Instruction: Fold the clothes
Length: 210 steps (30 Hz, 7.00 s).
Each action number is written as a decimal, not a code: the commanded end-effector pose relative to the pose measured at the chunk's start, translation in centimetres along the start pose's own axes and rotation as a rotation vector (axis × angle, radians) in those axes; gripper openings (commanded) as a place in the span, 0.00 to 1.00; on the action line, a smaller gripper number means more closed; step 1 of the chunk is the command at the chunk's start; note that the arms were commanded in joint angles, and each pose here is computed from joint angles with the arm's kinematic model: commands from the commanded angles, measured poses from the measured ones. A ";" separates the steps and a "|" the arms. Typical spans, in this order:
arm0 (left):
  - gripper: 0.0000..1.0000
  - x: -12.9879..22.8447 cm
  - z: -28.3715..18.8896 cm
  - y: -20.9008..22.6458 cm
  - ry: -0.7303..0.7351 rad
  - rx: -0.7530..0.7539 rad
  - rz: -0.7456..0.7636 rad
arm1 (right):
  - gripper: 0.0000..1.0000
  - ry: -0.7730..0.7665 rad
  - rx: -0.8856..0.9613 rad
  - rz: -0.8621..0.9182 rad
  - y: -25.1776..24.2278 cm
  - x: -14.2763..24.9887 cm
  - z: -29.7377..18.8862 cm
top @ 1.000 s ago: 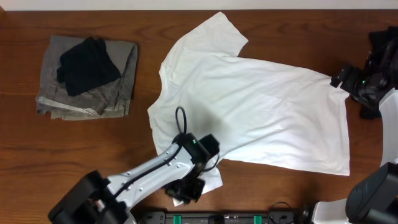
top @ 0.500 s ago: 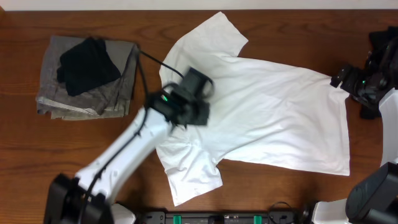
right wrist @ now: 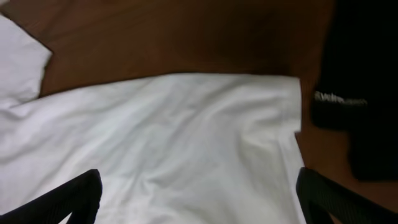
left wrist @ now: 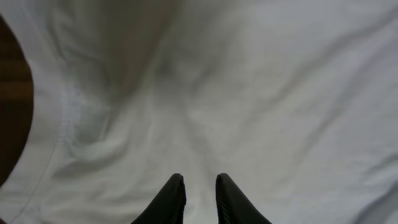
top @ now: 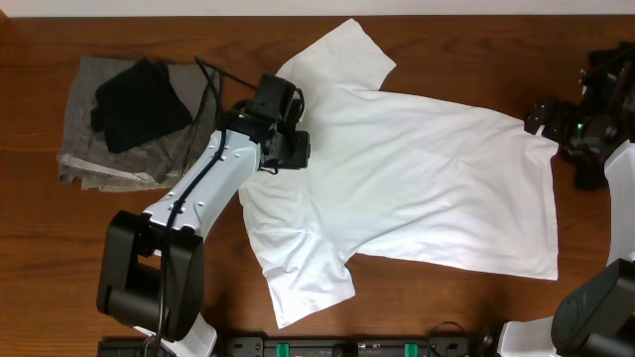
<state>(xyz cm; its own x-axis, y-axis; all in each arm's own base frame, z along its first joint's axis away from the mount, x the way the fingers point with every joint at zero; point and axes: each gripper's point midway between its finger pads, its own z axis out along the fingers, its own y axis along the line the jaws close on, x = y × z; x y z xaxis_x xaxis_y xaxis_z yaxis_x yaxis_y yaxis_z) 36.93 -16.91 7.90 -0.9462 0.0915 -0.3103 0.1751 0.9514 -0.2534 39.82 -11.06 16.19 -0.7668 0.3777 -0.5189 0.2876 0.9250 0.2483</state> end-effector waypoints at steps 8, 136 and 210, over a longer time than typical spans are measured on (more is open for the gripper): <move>0.29 -0.1 -0.3 -0.4 0.012 0.010 0.015 | 0.88 0.045 -0.027 -0.031 -1.4 -3.7 3.2; 0.33 3.3 -0.2 2.0 0.140 -0.109 0.009 | 0.41 0.717 -0.235 -0.089 -1.4 11.5 7.2; 0.33 3.6 -0.3 2.1 0.150 -0.111 0.007 | 0.01 0.593 -0.245 -0.037 -2.1 10.2 9.7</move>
<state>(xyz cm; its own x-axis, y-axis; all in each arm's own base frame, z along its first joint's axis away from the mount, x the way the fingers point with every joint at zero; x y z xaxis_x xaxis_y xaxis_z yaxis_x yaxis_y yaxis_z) 33.67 -14.66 6.68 -0.9774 0.1240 -0.1711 0.1519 0.9752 -0.1607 35.71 -8.61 1.30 -0.9832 0.1796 0.0330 0.1755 0.8796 0.4422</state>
